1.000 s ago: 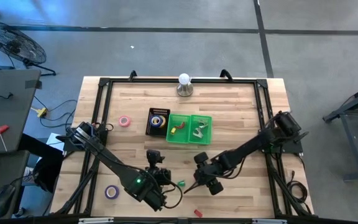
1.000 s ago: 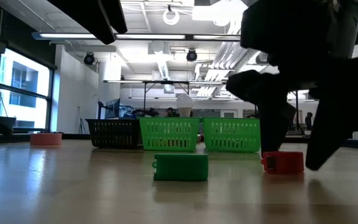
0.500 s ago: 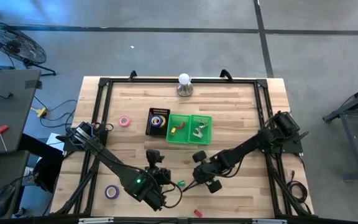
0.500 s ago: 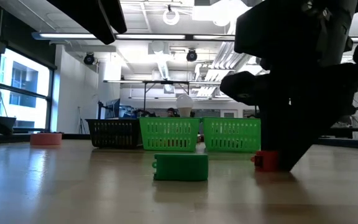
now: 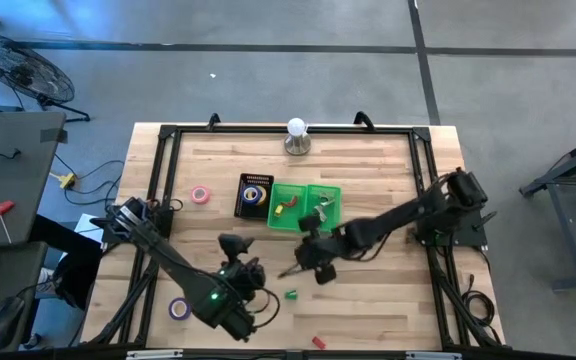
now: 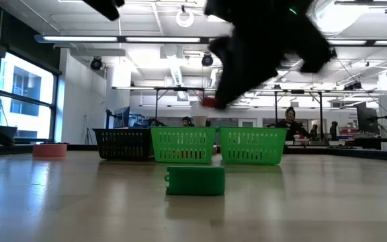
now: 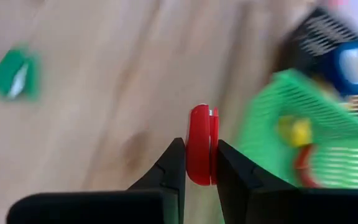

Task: Pick and place Stapler, Stapler remover, tape
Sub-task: Put the top red stapler into the left green bin

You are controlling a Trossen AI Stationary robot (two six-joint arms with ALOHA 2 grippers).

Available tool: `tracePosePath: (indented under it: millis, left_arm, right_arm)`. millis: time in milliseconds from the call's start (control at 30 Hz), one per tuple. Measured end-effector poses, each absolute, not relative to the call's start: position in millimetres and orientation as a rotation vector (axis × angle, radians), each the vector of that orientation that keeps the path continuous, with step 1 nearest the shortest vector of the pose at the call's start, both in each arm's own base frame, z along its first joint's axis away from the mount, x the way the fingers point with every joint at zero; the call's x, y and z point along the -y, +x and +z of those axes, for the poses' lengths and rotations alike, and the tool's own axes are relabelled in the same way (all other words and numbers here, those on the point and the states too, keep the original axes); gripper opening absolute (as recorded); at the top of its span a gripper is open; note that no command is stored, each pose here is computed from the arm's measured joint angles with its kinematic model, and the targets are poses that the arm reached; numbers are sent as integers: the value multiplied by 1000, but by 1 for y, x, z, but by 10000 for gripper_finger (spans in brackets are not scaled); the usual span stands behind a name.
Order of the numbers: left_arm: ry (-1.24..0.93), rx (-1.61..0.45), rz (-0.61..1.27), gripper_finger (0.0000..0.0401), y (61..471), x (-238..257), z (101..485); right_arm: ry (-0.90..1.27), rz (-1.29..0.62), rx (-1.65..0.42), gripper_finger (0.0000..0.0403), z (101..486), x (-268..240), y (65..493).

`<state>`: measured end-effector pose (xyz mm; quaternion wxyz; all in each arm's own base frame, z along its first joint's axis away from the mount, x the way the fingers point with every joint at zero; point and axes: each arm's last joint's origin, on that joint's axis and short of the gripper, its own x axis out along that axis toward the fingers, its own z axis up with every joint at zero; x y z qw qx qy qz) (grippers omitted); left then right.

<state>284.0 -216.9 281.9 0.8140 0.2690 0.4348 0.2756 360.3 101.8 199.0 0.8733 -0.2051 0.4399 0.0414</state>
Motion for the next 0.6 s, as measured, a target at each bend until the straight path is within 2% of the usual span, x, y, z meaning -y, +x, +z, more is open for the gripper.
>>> tracePosePath:
  millis: [167, 367, 533, 600]
  left_arm:
    - [590, -857, 564, 279, 271, 224, 294]
    - [584, -862, 545, 279, 266, 226, 296]
    - [562, -894, 530, 279, 265, 226, 296]
    - [564, -896, 530, 279, 265, 226, 296]
  right_arm:
    - [-347, 1, -872, 47, 222, -52, 374]
    - [-167, -2, -852, 47, 214, 8, 382]
    - [-89, -32, -827, 48, 211, 25, 381]
    - [-48, -22, -818, 70, 212, 25, 382]
